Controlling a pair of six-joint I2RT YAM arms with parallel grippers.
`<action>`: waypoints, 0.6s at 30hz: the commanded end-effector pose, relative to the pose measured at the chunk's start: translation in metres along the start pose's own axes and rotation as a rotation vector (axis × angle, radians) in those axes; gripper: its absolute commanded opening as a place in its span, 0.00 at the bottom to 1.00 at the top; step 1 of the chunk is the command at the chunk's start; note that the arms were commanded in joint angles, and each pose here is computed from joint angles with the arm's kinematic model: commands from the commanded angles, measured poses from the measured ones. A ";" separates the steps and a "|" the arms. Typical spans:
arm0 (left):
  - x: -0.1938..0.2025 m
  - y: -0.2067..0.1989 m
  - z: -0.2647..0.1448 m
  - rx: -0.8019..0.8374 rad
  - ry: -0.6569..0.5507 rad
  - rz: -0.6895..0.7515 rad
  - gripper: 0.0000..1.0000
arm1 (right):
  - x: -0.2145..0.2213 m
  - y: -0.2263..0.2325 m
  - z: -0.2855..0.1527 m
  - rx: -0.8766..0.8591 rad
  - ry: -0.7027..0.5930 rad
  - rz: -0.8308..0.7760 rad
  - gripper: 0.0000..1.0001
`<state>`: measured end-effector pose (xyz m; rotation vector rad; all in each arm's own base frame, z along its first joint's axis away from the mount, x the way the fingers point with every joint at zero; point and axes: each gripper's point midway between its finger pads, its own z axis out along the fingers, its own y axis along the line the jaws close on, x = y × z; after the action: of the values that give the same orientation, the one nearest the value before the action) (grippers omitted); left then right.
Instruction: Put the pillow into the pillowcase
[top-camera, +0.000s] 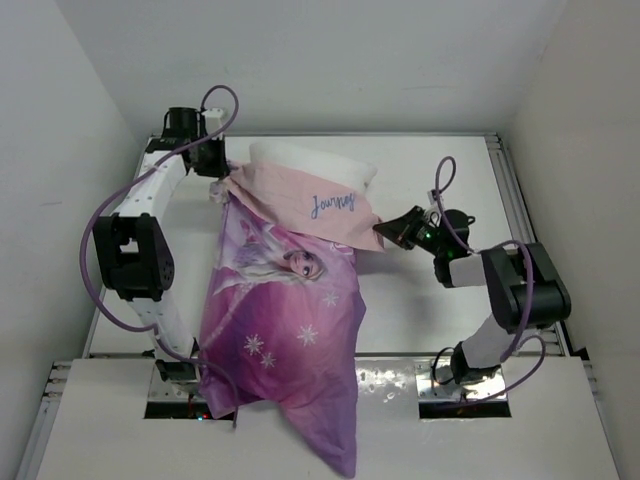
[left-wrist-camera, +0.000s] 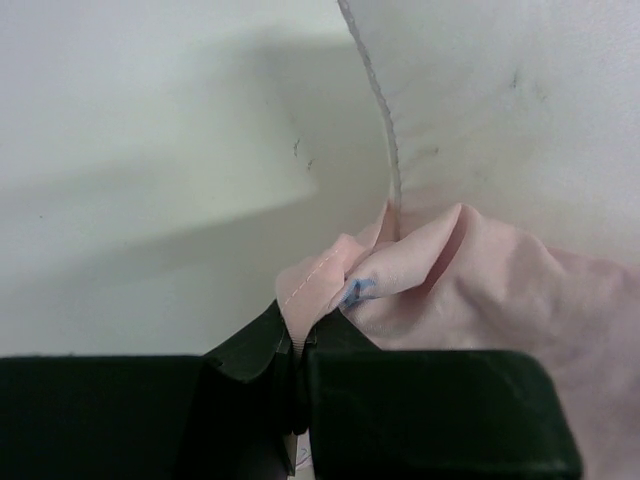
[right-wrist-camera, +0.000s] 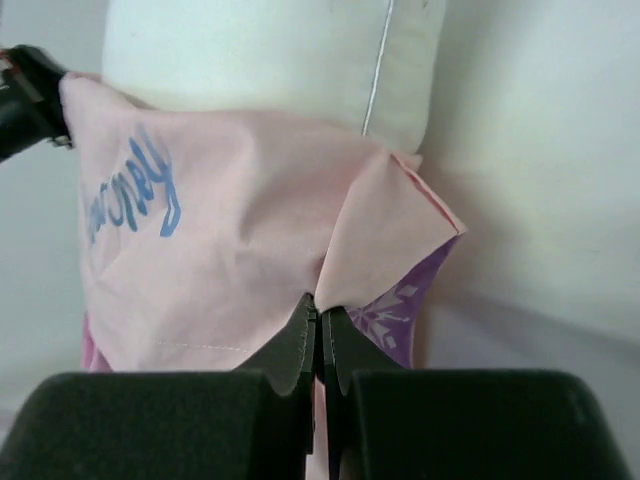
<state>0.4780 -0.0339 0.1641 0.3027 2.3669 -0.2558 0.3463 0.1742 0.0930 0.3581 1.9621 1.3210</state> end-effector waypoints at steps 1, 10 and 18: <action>-0.058 0.000 -0.033 -0.026 -0.180 0.074 0.00 | -0.013 -0.007 -0.003 0.129 0.003 -0.131 0.00; -0.132 -0.021 -0.088 0.030 -0.372 0.136 0.00 | -0.136 0.112 -0.009 0.091 -0.220 -0.444 0.00; -0.280 -0.102 -0.331 0.135 -1.056 0.327 0.00 | -0.285 0.357 -0.103 -0.046 -0.626 -0.777 0.00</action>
<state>0.5084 -0.0719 0.4427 0.4108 1.7129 -0.3351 0.4541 0.1185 0.4303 0.0227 1.5745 0.8093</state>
